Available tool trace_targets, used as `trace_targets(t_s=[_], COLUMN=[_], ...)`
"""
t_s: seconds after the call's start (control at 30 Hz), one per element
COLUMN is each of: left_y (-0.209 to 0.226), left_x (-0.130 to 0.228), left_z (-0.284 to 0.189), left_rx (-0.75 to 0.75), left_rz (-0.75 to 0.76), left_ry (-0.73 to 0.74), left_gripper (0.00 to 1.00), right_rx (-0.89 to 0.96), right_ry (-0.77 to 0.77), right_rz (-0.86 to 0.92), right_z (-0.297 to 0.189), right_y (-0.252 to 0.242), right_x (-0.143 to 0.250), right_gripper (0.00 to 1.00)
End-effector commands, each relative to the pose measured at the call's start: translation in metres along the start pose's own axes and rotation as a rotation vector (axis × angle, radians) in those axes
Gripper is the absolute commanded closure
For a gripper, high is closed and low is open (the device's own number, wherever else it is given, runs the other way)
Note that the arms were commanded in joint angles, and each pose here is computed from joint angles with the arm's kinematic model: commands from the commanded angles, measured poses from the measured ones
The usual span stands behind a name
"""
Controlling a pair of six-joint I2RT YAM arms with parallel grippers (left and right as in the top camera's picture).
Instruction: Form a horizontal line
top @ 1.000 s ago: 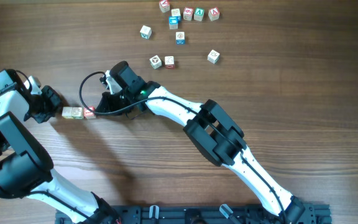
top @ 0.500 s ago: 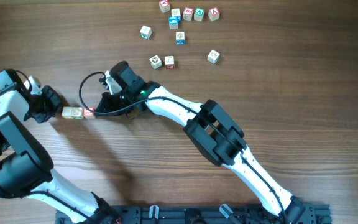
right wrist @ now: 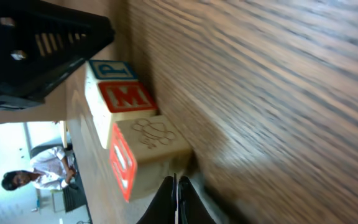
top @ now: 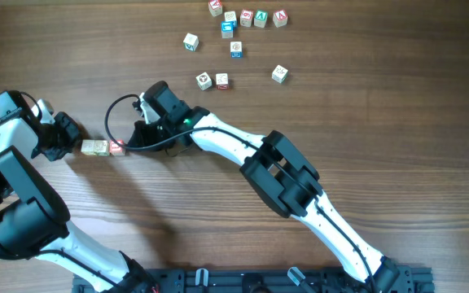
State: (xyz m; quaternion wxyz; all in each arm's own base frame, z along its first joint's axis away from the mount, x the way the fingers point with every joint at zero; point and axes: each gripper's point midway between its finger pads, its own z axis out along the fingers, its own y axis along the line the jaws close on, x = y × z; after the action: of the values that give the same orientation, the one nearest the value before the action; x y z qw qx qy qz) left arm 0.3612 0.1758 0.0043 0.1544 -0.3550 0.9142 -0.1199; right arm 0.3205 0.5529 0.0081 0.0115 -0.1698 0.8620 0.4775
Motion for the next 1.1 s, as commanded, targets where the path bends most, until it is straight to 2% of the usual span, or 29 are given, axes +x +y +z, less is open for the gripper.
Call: trace_targets(t_s=[0.0,1.07], left_y=[-0.0031,-0.0026], left_x=[0.0009,0.0029], left_z=[-0.0027,-0.0027], left_rx=[0.018,0.015], left_rz=[-0.004,-0.007], left_ry=[-0.004,0.004], left_gripper=[0.96,0.96], right_rx=[-0.017,-0.03], right_ry=[0.007,0.002], right_rz=[-0.044,-0.063], right_z=[0.0068,0.008], right_y=[0.0113,0.0158], right_x=[0.0059,0.0052], right_gripper=[0.95,0.95])
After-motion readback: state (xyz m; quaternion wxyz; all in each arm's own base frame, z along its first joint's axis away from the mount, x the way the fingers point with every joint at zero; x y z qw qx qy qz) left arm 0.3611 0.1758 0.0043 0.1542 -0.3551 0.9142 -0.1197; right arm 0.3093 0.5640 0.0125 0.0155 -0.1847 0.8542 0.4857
